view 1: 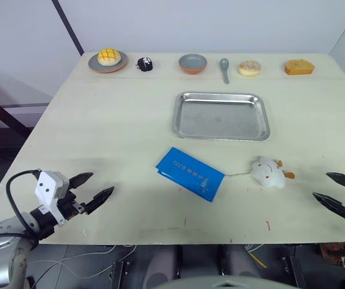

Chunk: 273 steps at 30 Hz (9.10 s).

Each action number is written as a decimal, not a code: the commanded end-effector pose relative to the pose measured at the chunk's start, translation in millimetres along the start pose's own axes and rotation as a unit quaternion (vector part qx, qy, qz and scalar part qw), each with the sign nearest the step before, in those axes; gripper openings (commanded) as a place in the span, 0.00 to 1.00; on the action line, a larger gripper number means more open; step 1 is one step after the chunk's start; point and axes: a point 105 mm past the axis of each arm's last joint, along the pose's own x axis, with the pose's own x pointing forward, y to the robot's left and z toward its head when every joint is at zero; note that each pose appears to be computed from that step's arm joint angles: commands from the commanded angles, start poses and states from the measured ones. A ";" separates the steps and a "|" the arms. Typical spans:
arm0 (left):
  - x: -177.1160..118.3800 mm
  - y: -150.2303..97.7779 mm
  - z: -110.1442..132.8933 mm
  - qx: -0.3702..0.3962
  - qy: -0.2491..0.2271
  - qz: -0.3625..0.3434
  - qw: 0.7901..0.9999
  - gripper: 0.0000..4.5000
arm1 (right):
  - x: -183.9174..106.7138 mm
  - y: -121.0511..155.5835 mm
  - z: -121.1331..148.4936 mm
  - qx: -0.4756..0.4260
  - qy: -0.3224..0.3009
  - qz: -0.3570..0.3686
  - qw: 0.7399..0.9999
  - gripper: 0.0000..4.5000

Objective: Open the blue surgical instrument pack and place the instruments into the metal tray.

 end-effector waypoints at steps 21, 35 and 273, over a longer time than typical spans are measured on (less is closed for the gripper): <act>26.8 23.1 36.4 0.062 -0.036 -0.101 0.992 1.00 | 40.5 40.7 40.0 -0.048 -0.025 0.045 0.998 0.99; 97.8 21.2 59.3 0.129 -0.031 -0.213 0.968 0.35 | 100.7 97.8 44.9 -0.040 -0.015 0.135 0.990 0.34; 166.1 -131.3 63.5 0.145 -0.161 -0.457 0.863 0.00 | 100.0 12.9 47.1 -0.083 0.058 0.134 0.986 0.99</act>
